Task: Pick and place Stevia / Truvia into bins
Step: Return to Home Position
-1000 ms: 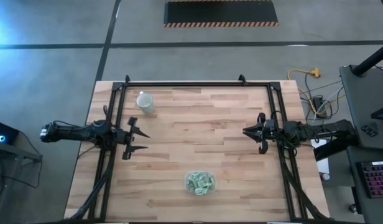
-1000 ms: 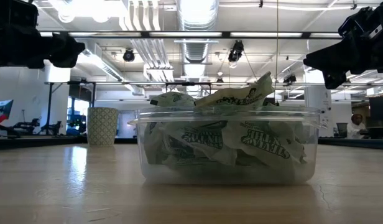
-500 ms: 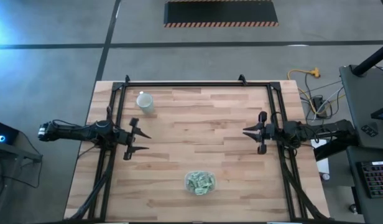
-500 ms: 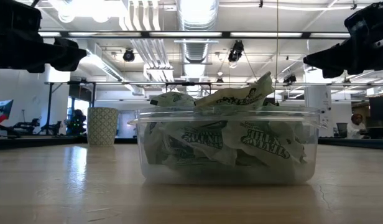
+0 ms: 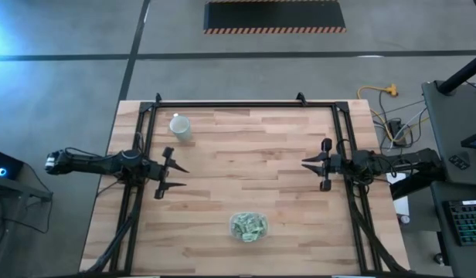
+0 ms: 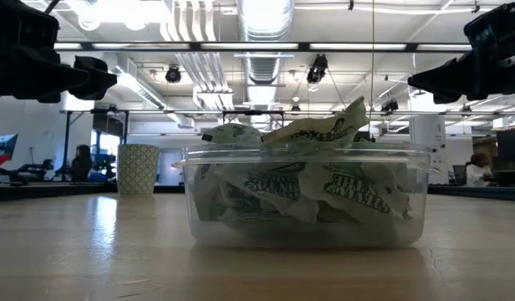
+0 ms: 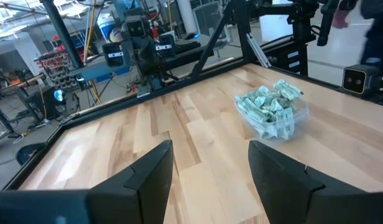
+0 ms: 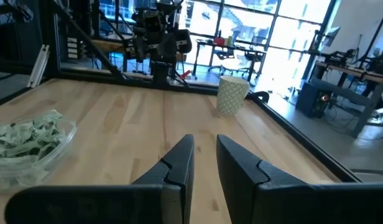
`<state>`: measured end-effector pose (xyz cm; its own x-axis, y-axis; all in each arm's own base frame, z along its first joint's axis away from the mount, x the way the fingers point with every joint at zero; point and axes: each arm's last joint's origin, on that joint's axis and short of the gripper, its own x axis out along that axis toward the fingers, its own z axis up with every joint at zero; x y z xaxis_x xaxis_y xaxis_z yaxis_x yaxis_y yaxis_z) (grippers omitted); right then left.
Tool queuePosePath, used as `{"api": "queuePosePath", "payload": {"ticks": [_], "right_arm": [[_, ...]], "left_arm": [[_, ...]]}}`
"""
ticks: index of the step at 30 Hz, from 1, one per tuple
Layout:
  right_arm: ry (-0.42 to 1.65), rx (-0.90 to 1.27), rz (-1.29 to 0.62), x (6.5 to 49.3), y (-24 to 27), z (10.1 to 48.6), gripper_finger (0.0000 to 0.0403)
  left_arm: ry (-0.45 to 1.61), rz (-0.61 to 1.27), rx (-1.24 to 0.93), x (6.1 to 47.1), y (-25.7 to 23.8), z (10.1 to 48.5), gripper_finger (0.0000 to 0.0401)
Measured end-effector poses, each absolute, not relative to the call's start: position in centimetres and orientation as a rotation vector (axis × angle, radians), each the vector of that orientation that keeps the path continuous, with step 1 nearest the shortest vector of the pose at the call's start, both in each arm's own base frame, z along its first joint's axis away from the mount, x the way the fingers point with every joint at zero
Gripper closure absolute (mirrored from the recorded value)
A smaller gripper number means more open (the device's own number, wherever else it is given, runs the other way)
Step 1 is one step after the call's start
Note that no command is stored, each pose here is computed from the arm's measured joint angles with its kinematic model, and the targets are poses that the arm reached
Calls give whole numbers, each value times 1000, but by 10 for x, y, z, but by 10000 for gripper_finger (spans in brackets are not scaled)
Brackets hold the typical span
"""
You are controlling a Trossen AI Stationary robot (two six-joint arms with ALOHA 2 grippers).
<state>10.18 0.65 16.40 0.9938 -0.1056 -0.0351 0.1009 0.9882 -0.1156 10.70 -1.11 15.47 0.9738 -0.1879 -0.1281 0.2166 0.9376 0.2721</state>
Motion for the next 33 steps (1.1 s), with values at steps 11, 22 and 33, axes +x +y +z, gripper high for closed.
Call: {"api": "queuePosePath", "payload": {"ticks": [11, 22, 33], "right_arm": [[41, -112, -104, 102, 7, 164, 344], [41, -114, -104, 102, 7, 164, 344], [41, -112, -104, 102, 7, 164, 344]], "left_arm": [[121, -209, 288, 108, -11, 153, 208], [125, -210, 288, 108, -11, 153, 208], [129, -211, 288, 108, -11, 152, 208]]}}
